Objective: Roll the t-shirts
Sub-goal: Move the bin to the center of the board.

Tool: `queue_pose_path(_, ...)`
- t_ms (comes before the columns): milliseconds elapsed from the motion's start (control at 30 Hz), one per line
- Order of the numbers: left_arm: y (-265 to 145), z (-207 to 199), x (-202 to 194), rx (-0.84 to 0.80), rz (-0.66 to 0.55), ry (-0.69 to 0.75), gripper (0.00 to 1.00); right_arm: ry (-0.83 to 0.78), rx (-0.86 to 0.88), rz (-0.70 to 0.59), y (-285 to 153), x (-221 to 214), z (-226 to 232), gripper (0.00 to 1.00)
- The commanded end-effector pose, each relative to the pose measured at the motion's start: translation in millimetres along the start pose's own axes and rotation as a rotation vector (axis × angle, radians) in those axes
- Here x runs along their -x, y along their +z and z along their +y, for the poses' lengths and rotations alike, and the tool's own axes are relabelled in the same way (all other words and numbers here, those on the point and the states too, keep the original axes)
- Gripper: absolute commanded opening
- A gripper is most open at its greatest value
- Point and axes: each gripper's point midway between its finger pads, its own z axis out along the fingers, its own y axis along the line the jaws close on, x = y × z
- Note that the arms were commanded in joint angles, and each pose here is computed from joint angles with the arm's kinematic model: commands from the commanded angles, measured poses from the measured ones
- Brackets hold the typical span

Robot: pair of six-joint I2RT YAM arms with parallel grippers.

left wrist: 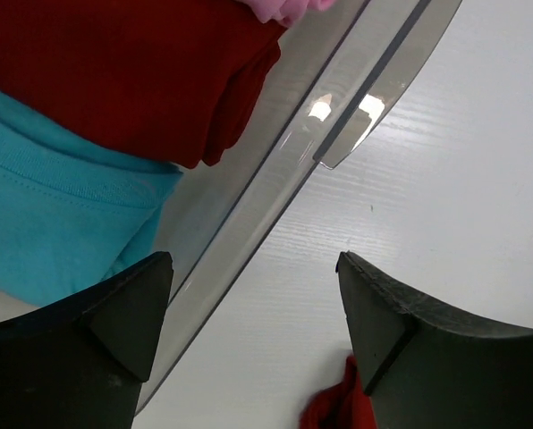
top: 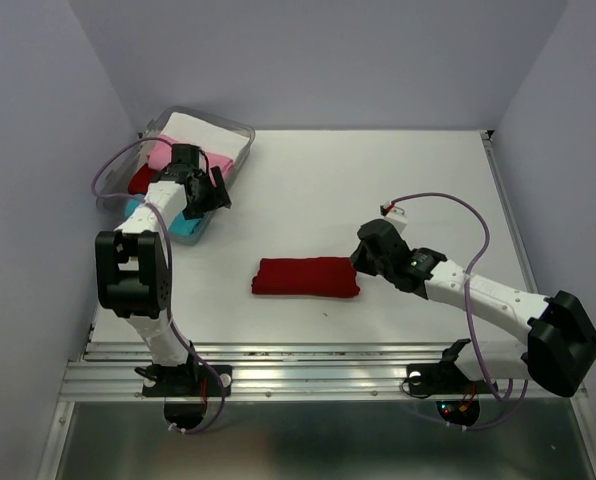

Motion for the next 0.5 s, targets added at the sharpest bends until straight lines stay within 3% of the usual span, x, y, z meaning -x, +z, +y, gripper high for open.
queue_pose_path(0, -9.1, -35.0, -9.6, -0.162, 0.007, 0.049, 0.81, 0.007, 0.025, -0.024, -6.8, 7.5, 8.1, 0.17)
queue_pose_path(267, -0.4, -94.7, -38.3, -0.309, 0.084, 0.107, 0.73, 0.011, 0.019, -0.023, -8.0, 4.4, 2.5, 0.18)
queue_pose_path(467, -26.3, -110.7, -8.5, -0.286, -0.017, 0.135, 0.73, -0.003, 0.013, 0.077, -1.8, -19.1, -9.5, 0.32)
